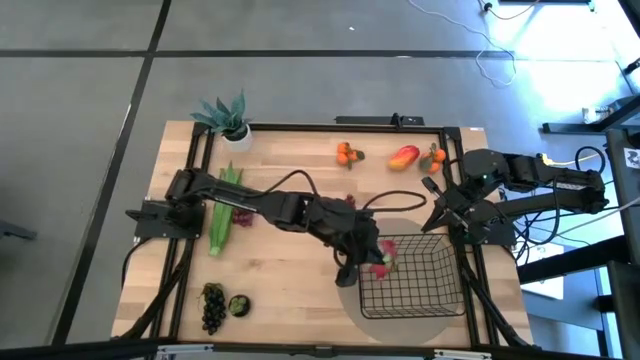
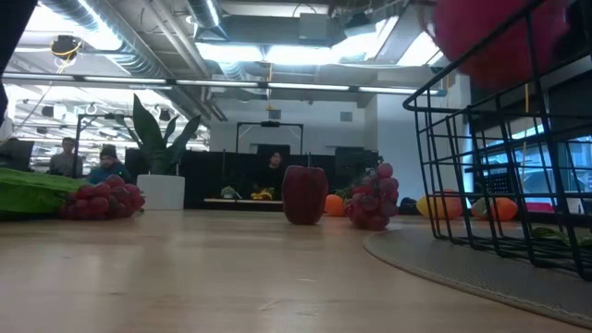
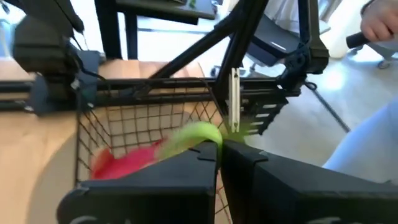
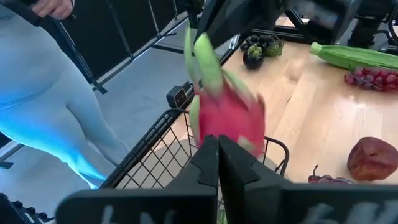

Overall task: Build produce basket
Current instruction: Put the red dragon fruit into the black wire basket, then put the black mangosteen into the black wire basket

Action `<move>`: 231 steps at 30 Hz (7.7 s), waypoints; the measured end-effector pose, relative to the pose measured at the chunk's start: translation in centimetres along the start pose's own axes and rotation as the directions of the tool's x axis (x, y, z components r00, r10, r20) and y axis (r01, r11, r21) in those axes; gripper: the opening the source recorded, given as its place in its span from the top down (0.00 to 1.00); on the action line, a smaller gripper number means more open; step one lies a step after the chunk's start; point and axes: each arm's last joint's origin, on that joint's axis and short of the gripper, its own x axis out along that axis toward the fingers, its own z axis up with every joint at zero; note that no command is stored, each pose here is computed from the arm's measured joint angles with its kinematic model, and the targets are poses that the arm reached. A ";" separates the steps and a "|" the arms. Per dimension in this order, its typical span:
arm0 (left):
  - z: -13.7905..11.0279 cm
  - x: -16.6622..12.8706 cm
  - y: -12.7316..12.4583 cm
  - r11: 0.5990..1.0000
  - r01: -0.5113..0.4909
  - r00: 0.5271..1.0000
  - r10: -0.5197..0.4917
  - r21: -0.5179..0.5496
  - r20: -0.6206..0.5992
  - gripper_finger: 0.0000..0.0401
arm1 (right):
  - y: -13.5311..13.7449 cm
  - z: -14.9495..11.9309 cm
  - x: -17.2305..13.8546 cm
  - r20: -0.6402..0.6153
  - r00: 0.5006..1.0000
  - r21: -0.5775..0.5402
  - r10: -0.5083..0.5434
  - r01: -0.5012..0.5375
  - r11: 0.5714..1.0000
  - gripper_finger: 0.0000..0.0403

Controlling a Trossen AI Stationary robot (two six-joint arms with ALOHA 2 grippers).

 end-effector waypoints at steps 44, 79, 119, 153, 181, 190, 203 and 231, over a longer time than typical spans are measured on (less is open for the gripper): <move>-6.4 4.7 2.5 0.992 -0.067 0.984 0.048 -0.107 -0.174 1.00 | 0.0 -0.4 0.0 -0.039 0.999 0.001 0.002 -0.002 1.000 1.00; -2.4 3.3 1.4 0.992 -0.122 0.984 0.125 0.031 -0.129 1.00 | 0.0 -0.7 0.0 -0.065 0.998 -0.014 -0.027 0.026 1.000 1.00; -5.2 4.8 3.2 0.992 -0.126 0.951 0.113 -0.027 -0.287 1.00 | 0.2 -1.4 -0.1 -0.126 0.992 0.004 -0.005 0.005 1.000 1.00; -5.4 3.9 5.8 0.957 -0.289 0.899 0.275 0.010 -0.341 0.81 | 0.2 -1.4 -0.1 -0.126 0.992 0.004 -0.006 0.007 1.000 1.00; 0.1 -3.3 4.6 0.888 -0.459 0.859 0.446 0.008 -0.250 0.81 | 0.0 -1.4 -0.2 -0.134 0.987 -0.004 -0.093 0.093 0.996 1.00; 1.0 -8.4 3.2 0.776 -0.590 0.790 0.496 -0.225 -0.361 0.82 | -0.5 -0.9 0.0 -0.114 0.975 0.043 -0.189 0.194 0.980 1.00; -1.7 -13.5 0.5 0.331 -0.860 0.509 0.541 -0.387 -0.669 0.82 | -1.1 1.4 0.4 -0.144 0.970 0.035 -0.195 0.202 0.979 1.00; -5.0 -14.0 -9.8 0.313 -0.847 0.513 0.273 -0.429 -0.814 0.82 | -2.4 4.4 2.5 -0.287 0.949 -0.099 -0.132 0.108 0.989 1.00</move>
